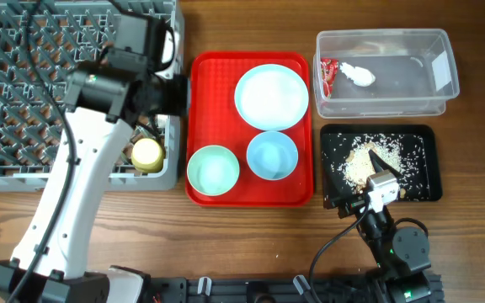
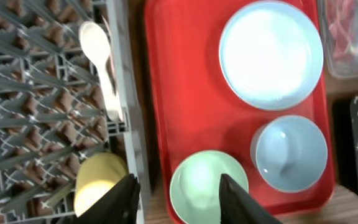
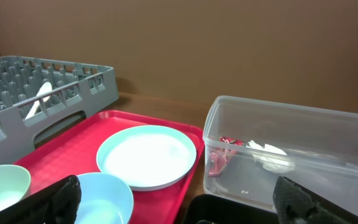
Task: Sort waste into correct bins and load items into the dishwasher rack
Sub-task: 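Grasp the white spoon with the left gripper and drop it in the rack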
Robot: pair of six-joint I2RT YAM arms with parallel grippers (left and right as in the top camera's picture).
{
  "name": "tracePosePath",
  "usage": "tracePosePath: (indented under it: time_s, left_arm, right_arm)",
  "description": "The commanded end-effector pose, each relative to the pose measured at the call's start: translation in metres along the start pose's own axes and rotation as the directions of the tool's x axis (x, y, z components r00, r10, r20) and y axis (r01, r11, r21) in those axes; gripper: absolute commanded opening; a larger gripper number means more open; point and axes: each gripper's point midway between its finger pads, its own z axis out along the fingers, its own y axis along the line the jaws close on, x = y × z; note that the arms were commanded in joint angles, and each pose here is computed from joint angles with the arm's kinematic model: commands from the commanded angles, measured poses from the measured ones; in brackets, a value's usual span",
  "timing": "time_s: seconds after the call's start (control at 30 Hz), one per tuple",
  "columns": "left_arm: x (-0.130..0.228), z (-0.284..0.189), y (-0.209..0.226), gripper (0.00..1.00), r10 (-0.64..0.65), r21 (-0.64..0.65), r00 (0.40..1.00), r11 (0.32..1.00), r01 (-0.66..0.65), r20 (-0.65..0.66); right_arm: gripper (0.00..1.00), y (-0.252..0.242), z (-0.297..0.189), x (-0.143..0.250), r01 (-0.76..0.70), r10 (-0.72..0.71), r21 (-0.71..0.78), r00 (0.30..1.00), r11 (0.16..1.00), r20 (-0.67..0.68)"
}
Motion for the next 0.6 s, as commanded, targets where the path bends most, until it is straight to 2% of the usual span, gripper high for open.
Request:
tracePosePath:
  time_s: [0.0,0.03,0.07,0.13,0.23,0.33,0.4,0.47,0.57]
  left_arm:
    - [-0.021,0.002,0.015,0.46,-0.020,-0.094,0.996,0.995,0.028,0.085]
    - [-0.032,0.001,0.020,0.29,-0.025,-0.116,0.991,0.992,0.040,0.129]
    - [-0.041,0.002,0.024,0.18,-0.032,-0.122,0.986,0.991,0.052,0.162]
    - [-0.055,0.007,0.027,0.04,-0.044,-0.117,0.979,0.991,0.068,0.201]
    - [-0.059,0.028,0.032,0.04,-0.053,-0.127,0.982,0.989,0.077,0.179]
    - [-0.052,0.061,0.031,0.04,-0.057,-0.124,0.993,0.990,0.069,0.101]
    - [-0.039,0.072,0.013,0.04,-0.053,-0.031,0.998,0.998,0.054,0.027]
    - [-0.025,0.073,-0.020,0.04,-0.033,0.116,0.999,0.993,0.037,-0.040]
    - [-0.016,0.070,-0.055,0.07,0.013,0.199,0.998,0.980,0.000,-0.065]
  right_arm:
    - [1.00,0.001,-0.001,-0.003,0.014,-0.014,-0.011,1.000,1.000,0.017]
    - [1.00,0.001,-0.001,-0.003,0.014,-0.014,-0.011,1.000,1.000,0.017]
    - [1.00,0.001,-0.001,-0.003,0.014,-0.014,-0.011,1.000,1.000,0.017]
    - [1.00,0.001,-0.001,-0.003,0.014,-0.014,-0.011,1.000,1.000,0.017]
    - [1.00,0.001,-0.001,-0.003,0.014,-0.014,-0.011,1.000,1.000,0.017]
    - [1.00,0.001,-0.001,-0.003,0.014,-0.014,-0.011,1.000,1.000,0.017]
    - [1.00,0.001,-0.001,-0.003,0.014,-0.014,-0.011,1.000,1.000,0.017]
    - [1.00,0.001,-0.001,-0.003,0.014,-0.014,-0.011,1.000,1.000,0.017]
    - [1.00,0.001,-0.001,-0.003,0.014,-0.014,-0.011,1.000,1.000,0.017]
